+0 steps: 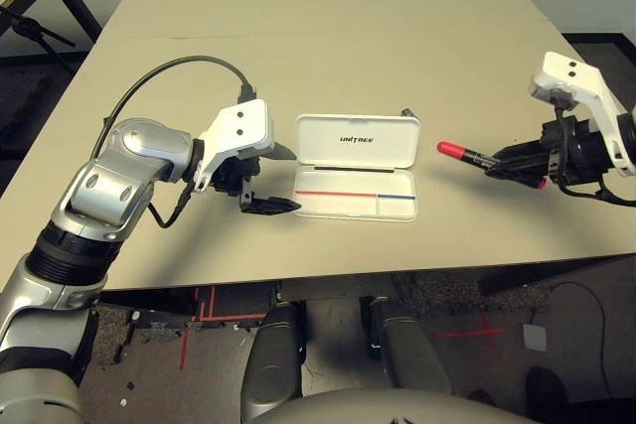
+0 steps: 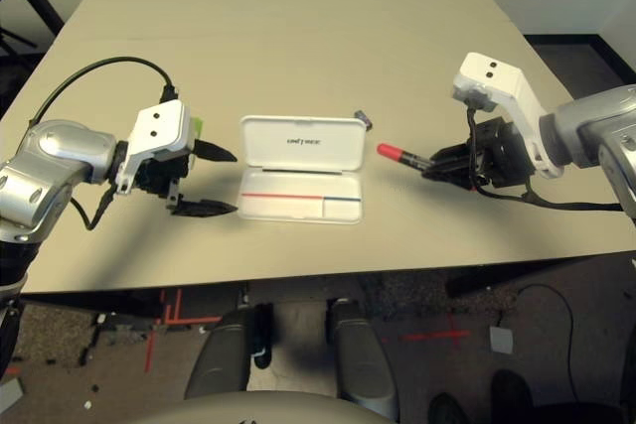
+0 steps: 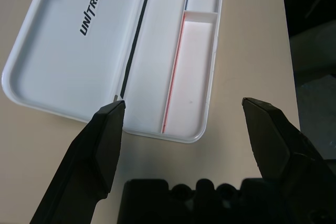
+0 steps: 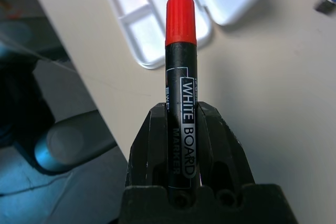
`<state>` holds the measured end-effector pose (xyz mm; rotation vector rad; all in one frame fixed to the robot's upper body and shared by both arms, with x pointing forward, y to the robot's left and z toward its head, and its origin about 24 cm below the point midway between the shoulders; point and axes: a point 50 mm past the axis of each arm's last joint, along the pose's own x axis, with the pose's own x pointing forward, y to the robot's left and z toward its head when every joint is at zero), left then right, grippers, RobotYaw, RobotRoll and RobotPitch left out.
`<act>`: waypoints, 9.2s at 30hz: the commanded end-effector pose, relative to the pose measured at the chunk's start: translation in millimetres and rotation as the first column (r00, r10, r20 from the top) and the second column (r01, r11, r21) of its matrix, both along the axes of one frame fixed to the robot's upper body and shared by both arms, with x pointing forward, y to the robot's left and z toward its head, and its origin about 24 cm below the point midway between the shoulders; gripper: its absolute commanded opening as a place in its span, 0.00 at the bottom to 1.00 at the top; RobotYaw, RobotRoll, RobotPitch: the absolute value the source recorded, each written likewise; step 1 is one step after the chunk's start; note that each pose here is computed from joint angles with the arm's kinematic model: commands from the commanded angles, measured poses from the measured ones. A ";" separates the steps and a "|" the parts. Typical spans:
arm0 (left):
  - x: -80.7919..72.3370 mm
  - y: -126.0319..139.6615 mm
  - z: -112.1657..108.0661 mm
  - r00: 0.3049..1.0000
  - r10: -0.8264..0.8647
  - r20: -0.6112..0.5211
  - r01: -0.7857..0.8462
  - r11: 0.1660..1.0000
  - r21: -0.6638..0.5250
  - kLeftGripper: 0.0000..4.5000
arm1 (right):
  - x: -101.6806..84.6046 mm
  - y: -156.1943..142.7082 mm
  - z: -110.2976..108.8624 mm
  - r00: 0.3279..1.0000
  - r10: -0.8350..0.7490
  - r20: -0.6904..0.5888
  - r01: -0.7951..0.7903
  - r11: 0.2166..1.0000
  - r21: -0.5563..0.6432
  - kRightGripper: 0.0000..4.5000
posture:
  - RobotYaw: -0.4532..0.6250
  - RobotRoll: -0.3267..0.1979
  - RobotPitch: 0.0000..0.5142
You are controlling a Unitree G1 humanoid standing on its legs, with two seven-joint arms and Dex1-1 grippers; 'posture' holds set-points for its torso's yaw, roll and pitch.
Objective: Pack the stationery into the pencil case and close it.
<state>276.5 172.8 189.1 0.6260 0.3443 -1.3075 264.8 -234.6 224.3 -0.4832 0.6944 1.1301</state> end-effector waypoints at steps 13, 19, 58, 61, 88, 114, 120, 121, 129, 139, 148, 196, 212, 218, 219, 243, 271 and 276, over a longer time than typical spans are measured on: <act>-4.5 10.2 4.1 0.999 0.051 0.018 -0.052 0.998 0.019 1.00 | 44.1 70.4 -18.1 0.935 0.300 0.189 -0.289 0.953 -0.086 0.12 | 0.49 0.62 0.33; -9.7 11.4 2.8 0.997 0.070 0.014 -0.071 0.997 0.013 1.00 | 49.4 93.5 -32.1 0.922 0.332 0.202 -0.321 0.943 -0.083 0.12 | 0.51 0.62 0.34; 24.4 29.5 5.2 0.878 0.479 0.001 -0.477 0.873 -0.107 1.00 | 42.5 95.6 -52.5 0.897 0.414 0.157 -0.440 0.871 0.219 0.99 | 0.51 0.62 0.35; 32.4 33.1 4.8 0.824 0.566 -0.026 -0.565 0.816 -0.126 1.00 | 39.8 82.7 -50.9 0.899 0.403 0.174 -0.435 0.869 0.236 0.99 | 0.50 0.62 0.35; 74.9 46.4 -34.5 0.469 0.870 -0.152 -0.875 0.480 0.052 1.00 | 15.8 22.0 -47.8 0.916 0.376 0.138 -0.394 0.780 0.486 0.99 | 0.43 0.62 0.33; 82.6 56.4 -48.9 0.452 0.877 -0.166 -0.863 0.476 0.166 0.24 | 13.8 36.1 -42.4 0.916 0.364 0.168 -0.397 0.760 0.515 1.00 | 0.42 0.62 0.33; 77.6 56.4 -40.1 0.534 0.833 -0.143 -0.823 0.551 0.135 0.24 | 15.9 36.1 -41.7 0.915 0.365 0.170 -0.398 0.760 0.513 1.00 | 0.44 0.62 0.32; 76.9 55.9 -39.1 0.551 0.823 -0.135 -0.813 0.566 0.134 0.24 | 16.3 35.8 -41.6 0.915 0.365 0.170 -0.398 0.760 0.513 1.00 | 0.44 0.62 0.33; 63.2 53.7 -24.1 0.690 0.724 -0.029 -0.717 0.688 0.115 0.24 | 21.5 32.4 -40.6 0.913 0.369 0.175 -0.405 0.764 0.503 1.00 | 0.48 0.62 0.32; 41.5 52.0 -6.6 0.821 0.569 0.042 -0.570 0.817 0.086 0.24 | 31.0 24.3 -43.0 0.915 0.349 0.203 -0.404 0.794 0.455 1.00 | 0.56 0.62 0.32; 5.6 35.6 7.7 0.949 0.313 0.044 -0.316 0.935 0.162 0.24 | 42.7 17.3 -38.8 0.909 0.349 0.227 -0.414 0.820 0.396 1.00 | 0.58 0.62 0.32; 30.5 -63.9 -30.0 0.967 -0.252 -0.042 0.255 0.942 0.220 0.24 | 3.3 0.1 -38.3 0.943 0.224 0.248 -0.316 0.839 0.443 1.00 | 0.35 0.62 0.33; 28.8 -62.2 -36.2 0.974 -0.222 -0.055 0.228 0.950 0.214 0.82 | 7.3 1.9 -35.7 0.950 0.194 0.245 -0.290 0.838 0.461 1.00 | 0.36 0.62 0.33; 25.1 -60.5 -31.2 0.973 -0.222 -0.069 0.231 0.956 0.183 0.99 | 16.2 2.2 -32.0 0.964 0.075 0.253 -0.185 0.877 0.443 1.00 | 0.37 0.62 0.34; 24.1 -59.4 -27.4 0.971 -0.230 -0.072 0.239 0.957 0.165 0.99 | 17.2 1.7 -29.2 0.965 0.061 0.256 -0.176 0.872 0.456 1.00 | 0.37 0.62 0.34; 19.4 -4.3 22.0 0.998 -0.066 -0.010 0.066 0.998 -0.020 0.99 | 89.5 -9.5 -4.8 0.843 -0.453 0.291 0.354 0.873 0.334 1.00 | 0.44 0.62 0.33; -1.5 -4.6 23.6 1.000 0.013 -0.017 -0.014 0.996 -0.085 0.99 | 129.2 38.3 -62.0 0.833 -0.519 0.192 0.480 0.850 0.219 1.00 | 0.52 0.62 0.46; -3.6 -4.0 24.1 1.000 0.021 -0.019 -0.023 0.995 -0.092 0.99 | 130.6 42.7 -76.0 0.833 -0.521 0.188 0.488 0.851 0.193 1.00 | 0.52 0.62 0.47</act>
